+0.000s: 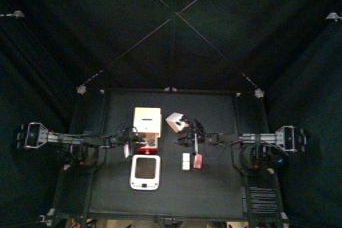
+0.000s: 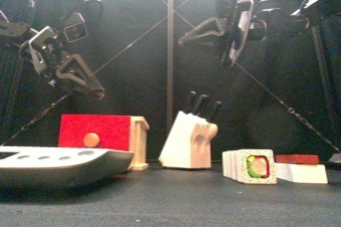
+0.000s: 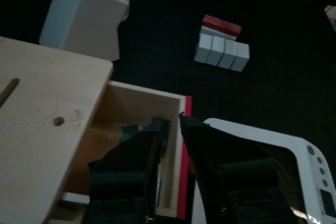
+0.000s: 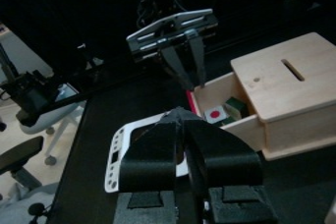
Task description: Close drawer
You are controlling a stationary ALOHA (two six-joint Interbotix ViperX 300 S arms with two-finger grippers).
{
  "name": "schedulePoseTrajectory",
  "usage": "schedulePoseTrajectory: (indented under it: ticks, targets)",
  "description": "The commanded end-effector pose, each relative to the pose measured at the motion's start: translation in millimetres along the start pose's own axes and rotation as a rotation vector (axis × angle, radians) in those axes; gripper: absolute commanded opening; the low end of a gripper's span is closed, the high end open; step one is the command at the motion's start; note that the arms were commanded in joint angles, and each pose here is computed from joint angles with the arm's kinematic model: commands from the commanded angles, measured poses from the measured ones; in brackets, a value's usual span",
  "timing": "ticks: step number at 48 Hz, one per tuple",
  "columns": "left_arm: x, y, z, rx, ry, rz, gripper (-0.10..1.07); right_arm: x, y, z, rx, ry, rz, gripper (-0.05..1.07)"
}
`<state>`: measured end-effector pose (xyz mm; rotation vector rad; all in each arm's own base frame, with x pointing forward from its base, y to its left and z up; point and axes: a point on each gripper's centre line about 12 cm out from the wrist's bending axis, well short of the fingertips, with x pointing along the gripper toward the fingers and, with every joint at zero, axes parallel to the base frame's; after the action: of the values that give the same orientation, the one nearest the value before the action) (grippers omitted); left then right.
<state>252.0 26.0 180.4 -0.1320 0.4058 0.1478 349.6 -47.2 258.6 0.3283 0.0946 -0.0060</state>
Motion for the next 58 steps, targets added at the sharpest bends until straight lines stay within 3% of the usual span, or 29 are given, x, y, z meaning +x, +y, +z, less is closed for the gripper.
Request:
schedulePoseTrajectory:
  ticks: [1,11,20,38,58]
  targets:
    - [1.5,-9.8,11.3,0.011,-0.036,-0.033,0.61,8.3,0.6,20.0,-0.008,-0.054,0.009,0.37]
    - [0.2,-32.3,9.5,0.04,-0.032,-0.113,0.6,31.4,-20.0,44.9,0.006,-0.104,-0.038,0.37]
    - [5.8,-40.2,0.5,0.031,0.008,-0.131,0.6,55.6,-51.5,59.5,0.02,-0.121,-0.112,0.37]
    - [20.6,-42.5,-18.0,-0.007,0.096,-0.113,0.6,98.2,-134.9,59.6,0.071,-0.032,-0.334,0.37]
    - [24.0,-41.5,-27.6,-0.027,0.135,-0.098,0.6,123.2,-186.6,55.7,0.088,0.062,-0.481,0.37]
